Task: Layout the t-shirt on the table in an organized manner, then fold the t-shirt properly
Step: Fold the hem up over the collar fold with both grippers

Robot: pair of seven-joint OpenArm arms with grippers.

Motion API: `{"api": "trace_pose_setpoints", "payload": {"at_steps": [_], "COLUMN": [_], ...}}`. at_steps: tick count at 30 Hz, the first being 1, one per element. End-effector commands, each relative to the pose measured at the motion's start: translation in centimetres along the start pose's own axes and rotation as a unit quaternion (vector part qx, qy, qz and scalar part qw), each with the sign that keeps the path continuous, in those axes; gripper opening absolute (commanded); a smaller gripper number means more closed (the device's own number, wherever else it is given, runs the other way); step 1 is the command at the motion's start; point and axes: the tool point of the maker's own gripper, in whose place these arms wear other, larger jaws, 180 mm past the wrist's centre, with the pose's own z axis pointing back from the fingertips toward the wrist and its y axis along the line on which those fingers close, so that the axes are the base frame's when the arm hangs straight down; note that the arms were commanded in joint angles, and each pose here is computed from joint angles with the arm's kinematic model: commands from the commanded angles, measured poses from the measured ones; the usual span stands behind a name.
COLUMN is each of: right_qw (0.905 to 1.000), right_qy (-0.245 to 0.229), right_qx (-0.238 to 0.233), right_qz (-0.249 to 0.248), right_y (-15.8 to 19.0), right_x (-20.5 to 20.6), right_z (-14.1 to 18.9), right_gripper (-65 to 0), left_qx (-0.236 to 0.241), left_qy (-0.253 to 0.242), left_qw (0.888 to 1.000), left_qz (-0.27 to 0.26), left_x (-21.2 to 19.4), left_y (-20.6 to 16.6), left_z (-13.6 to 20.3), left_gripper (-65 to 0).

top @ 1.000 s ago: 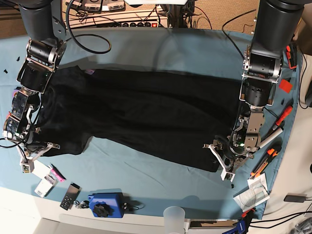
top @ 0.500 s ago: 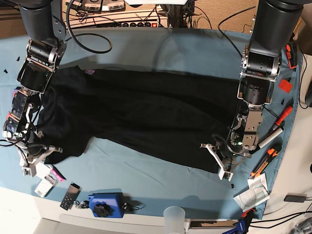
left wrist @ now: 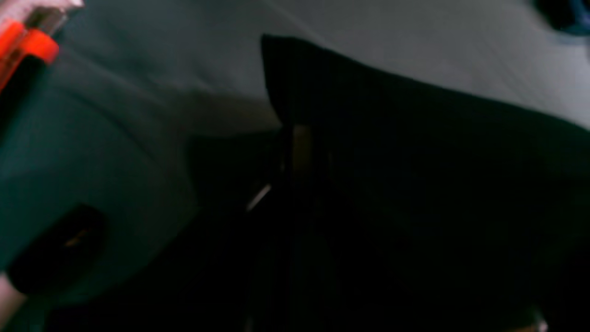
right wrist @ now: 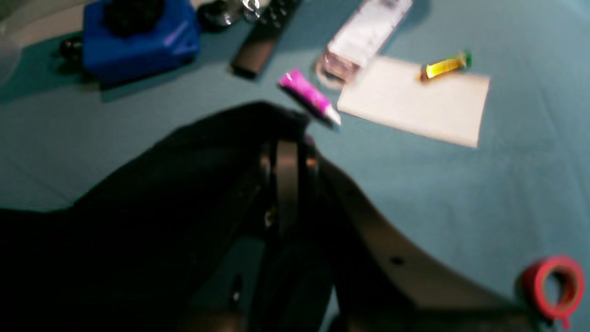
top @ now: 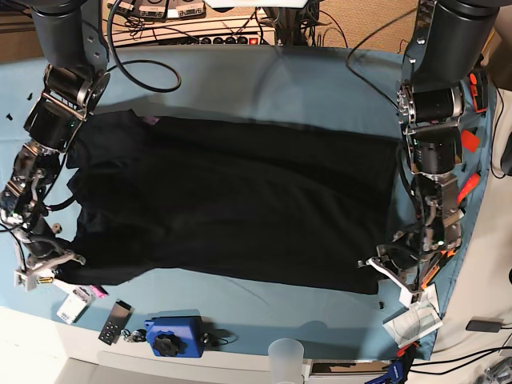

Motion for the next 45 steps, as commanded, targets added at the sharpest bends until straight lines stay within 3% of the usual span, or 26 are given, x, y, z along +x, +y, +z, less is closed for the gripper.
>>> {"api": "trace_pose_setpoints", "payload": {"at_steps": [1,14,22,29,34,42,45], "right_qw": [0.9993,0.9903,0.9890,0.9891,0.9905,0.9857,0.9859], "right_qy": [-0.036,-0.023,0.000,0.002,0.002,-0.020,0.000], "right_qx": [0.005,0.115,0.120,0.128,0.123,0.130,0.124], "right_qz": [-0.003,-0.074,-0.086,-0.073,-0.060,-0.106,-0.113], "right_y": [-0.4,-0.3,-0.5,-0.2,-0.5,-2.4,-3.0], "right_x": [2.9,0.1,-3.0,-2.2,-1.1,-0.9,-3.0], "right_z": [0.8,3.5,3.8,4.9,6.7,9.4,9.8], "right_gripper": [-65.0,-65.0,-65.0,-65.0,-65.0,-65.0,-65.0], "left_qx": [-0.024,-0.139,-0.165,-0.214,-0.216,-0.219,-0.219], "left_qy": [-0.036,0.056,0.081,0.113,0.137,0.156,0.156], "left_qw": [0.999,0.987,0.980,0.967,0.964,0.961,0.961], "left_qz": [-0.004,0.053,0.073,0.074,0.073,0.067,0.067], "left_x": [3.2,1.2,1.4,0.6,-0.2,-0.9,-0.9], "left_y": [-1.1,-2.5,-1.6,-2.9,-3.0,-3.1,-3.1], "left_z": [0.5,3.5,5.7,7.0,7.2,7.5,7.5], "left_gripper": [-65.0,-65.0,-65.0,-65.0,-65.0,-65.0,-65.0]}}
